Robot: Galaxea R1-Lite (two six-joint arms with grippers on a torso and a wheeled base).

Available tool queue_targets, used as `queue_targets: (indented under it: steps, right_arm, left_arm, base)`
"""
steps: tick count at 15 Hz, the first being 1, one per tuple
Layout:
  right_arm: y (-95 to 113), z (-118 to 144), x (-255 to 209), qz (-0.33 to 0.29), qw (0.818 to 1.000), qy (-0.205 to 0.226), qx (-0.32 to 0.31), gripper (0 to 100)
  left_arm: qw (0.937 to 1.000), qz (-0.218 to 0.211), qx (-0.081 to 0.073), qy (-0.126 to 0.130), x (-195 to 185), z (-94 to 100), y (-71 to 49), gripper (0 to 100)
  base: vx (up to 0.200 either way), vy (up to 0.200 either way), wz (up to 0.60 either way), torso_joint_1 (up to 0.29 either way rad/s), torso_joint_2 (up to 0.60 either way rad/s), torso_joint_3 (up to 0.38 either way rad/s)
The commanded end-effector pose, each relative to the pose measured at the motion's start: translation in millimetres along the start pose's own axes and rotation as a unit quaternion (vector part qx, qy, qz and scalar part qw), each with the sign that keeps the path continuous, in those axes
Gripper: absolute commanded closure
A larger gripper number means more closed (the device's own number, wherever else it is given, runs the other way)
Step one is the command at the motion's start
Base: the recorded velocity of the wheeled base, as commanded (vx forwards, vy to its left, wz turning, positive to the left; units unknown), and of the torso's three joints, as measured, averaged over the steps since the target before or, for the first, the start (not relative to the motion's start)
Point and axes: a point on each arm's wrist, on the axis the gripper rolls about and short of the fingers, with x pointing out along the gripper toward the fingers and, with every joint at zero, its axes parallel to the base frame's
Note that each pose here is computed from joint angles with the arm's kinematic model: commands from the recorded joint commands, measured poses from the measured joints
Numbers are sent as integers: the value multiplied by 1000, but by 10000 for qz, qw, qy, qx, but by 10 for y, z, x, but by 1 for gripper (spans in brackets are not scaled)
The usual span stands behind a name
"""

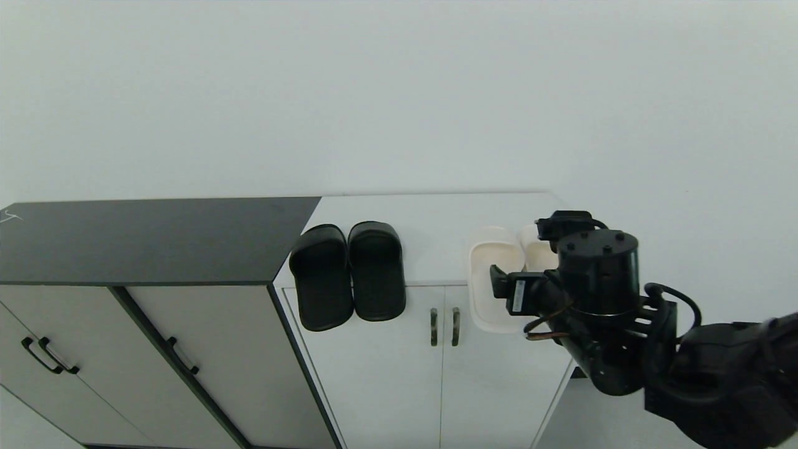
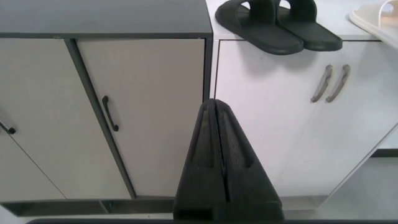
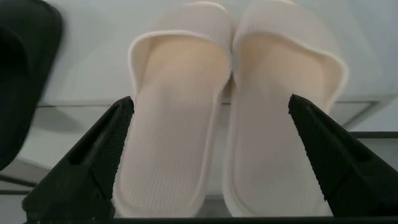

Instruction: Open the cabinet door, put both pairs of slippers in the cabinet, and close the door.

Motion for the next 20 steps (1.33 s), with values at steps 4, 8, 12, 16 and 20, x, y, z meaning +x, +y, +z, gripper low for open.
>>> queue_targets:
  steps: [4,8,12,16,20]
  right_arm:
    - [9,-185,632,-506,9983,134,-247,0]
    - [-61,-103,869,-729,9972,-13,-155,0]
    - [-12,-86,1089,-794,9967,-140,-55,0]
    - [-62,-74,1153,-872,9961,-163,-24,100]
    - [111,194,614,389,9979,-481,212,100]
  left_arm:
    - [10000,3,-3,-2,0,0,0,100]
    - [10000,3,-3,-2,0,0,0,100]
    - [10000,3,-3,6,0,-1,0,100]
    - [10000,3,-3,-2,0,0,0,100]
    - [10000,-13,4,6,0,-1,-1,100]
  base:
    - [0,0,0,0,0,0]
    - [0,0,0,0,0,0]
    - [0,0,0,0,0,0]
    - [0,0,0,0,0,0]
    - [0,0,0,0,0,0]
